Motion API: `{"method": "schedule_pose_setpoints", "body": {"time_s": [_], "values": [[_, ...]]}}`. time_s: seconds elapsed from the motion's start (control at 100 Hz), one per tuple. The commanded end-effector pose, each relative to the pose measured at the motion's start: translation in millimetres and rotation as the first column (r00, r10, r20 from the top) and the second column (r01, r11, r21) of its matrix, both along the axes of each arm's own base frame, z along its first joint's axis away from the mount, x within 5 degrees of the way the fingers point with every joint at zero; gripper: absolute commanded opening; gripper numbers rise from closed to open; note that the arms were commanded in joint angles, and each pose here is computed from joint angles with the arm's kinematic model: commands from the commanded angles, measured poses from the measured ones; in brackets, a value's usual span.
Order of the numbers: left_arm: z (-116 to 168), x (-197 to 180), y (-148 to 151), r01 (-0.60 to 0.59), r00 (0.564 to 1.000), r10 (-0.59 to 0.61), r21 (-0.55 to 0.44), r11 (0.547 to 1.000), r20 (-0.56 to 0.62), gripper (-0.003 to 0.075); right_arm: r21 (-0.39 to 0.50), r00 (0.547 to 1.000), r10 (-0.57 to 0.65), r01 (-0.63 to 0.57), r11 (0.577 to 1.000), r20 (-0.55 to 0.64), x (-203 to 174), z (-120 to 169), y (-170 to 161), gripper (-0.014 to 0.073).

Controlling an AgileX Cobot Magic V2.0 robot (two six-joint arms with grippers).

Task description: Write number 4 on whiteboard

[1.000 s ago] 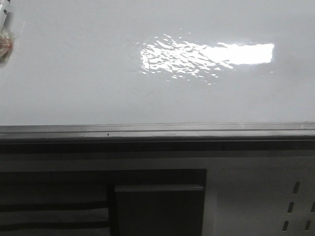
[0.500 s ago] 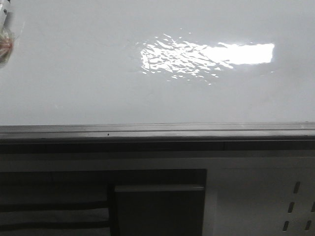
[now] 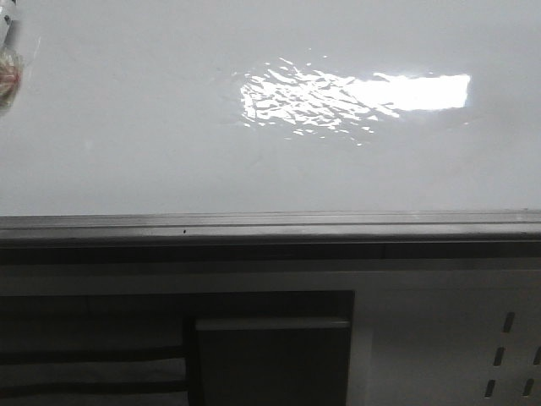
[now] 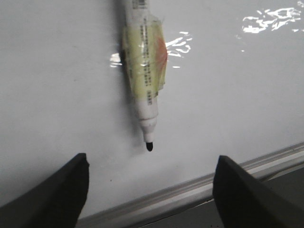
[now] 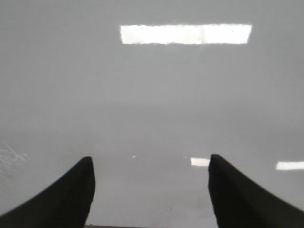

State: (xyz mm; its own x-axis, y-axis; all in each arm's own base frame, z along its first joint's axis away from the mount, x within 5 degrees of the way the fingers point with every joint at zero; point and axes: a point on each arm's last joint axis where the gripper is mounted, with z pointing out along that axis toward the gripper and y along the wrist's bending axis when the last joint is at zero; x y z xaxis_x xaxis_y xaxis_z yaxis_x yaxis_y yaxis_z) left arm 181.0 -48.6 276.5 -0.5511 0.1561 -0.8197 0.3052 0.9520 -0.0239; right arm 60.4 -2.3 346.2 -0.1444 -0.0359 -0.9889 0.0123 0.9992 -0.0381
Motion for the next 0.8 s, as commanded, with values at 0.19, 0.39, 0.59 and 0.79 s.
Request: {"method": "schedule_pose_setpoints", "body": {"time_s": [0.19, 0.39, 0.59, 0.79], "values": [[-0.6, 41.0, -6.6, -0.058, 0.986, 0.062, -0.03, 0.998, 0.156, 0.0494, -0.01, 0.995, 0.001, 0.0, 1.0, 0.101, 1.1, 17.4, 0.1, 0.0457], [-2.0, 49.6, -6.6, -0.077, 0.976, 0.083, -0.035, 0.996, 0.202, 0.0385, -0.01, 0.995, 0.001, 0.0, 1.0, 0.101, 1.1, 17.4, 0.1, 0.0457], [-1.1, 49.0, -8.6, -0.068, 0.975, 0.073, -0.035, 0.997, 0.208, 0.0155, -0.01, 0.995, 0.001, 0.0, 1.0, 0.098, 1.1, 17.1, 0.1, 0.0457], [1.2, 48.3, -14.6, -0.041, 0.976, 0.047, -0.035, 0.999, 0.213, -0.002, -0.009, 0.996, -0.001, 0.001, 1.0, 0.086, 0.7, 16.6, 0.0, 0.0457]]}}
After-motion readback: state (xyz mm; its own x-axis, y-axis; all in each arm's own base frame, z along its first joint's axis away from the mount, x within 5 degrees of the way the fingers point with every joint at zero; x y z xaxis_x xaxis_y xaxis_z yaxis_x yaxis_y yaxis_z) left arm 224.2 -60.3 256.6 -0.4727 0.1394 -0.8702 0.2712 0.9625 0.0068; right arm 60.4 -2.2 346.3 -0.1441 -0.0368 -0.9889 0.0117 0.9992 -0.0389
